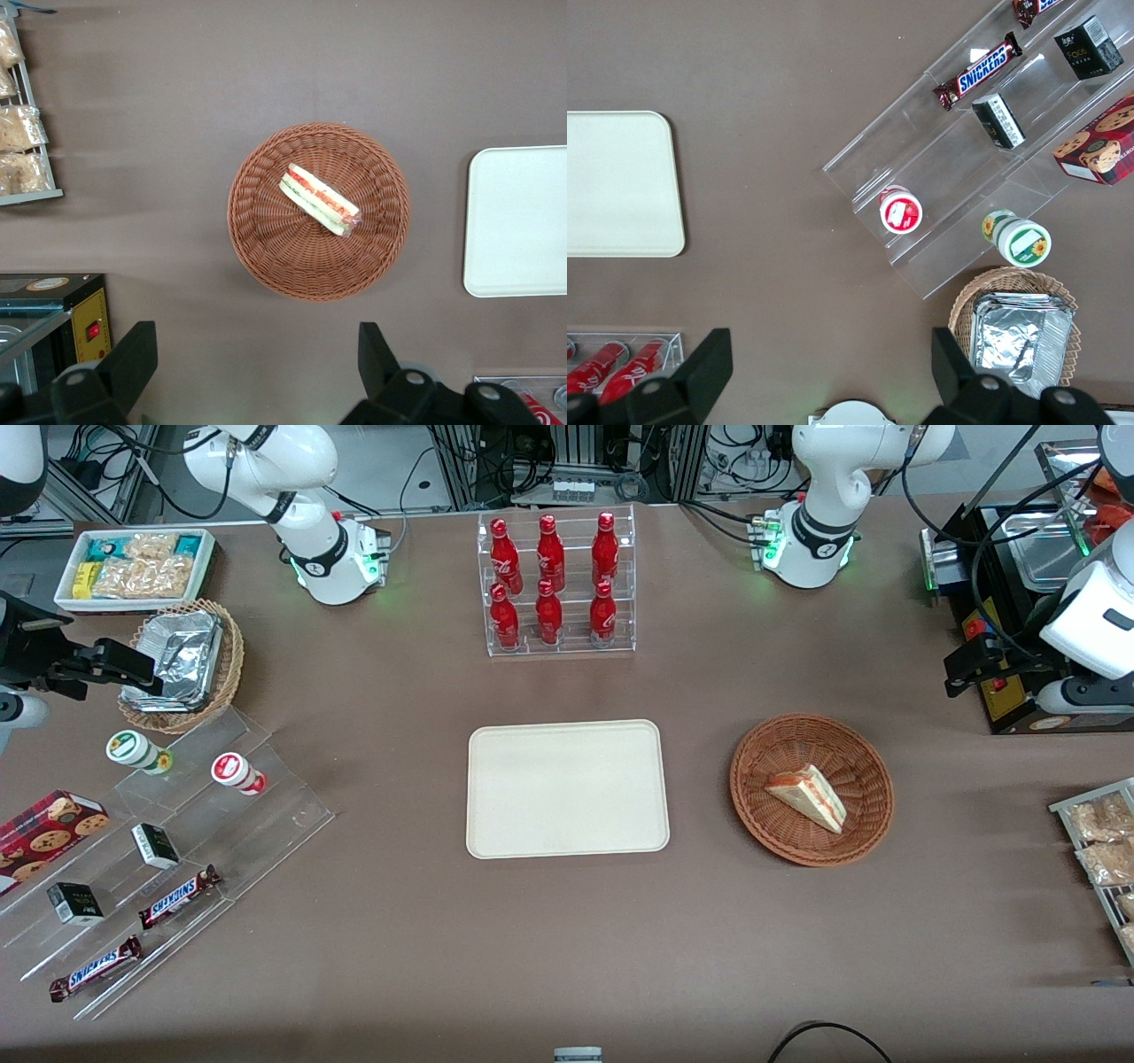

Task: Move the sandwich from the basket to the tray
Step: 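Move the left gripper over the wrapped sandwich in the wicker basket, then lower the left gripper and close it on the wrapped sandwich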

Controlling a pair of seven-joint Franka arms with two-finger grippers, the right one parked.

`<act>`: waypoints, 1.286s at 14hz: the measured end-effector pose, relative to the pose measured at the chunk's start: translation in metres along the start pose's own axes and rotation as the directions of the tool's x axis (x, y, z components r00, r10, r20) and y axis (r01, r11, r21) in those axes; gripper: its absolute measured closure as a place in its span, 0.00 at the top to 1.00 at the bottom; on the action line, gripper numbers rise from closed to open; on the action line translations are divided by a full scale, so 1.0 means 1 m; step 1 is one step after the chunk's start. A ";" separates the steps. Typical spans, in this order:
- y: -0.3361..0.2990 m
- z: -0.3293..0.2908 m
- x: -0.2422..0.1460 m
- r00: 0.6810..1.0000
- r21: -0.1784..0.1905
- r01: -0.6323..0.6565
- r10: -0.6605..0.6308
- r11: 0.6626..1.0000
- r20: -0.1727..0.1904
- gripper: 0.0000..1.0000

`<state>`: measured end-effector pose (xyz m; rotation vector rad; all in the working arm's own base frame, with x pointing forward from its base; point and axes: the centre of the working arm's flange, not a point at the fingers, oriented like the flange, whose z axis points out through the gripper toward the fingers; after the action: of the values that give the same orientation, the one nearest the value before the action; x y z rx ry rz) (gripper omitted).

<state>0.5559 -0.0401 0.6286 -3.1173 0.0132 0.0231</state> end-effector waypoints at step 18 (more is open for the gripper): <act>0.055 0.195 0.037 0.917 -0.012 0.389 -0.386 0.921 0.102 1.00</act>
<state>0.5892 -0.0903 0.4320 -3.0815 -0.6119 0.1694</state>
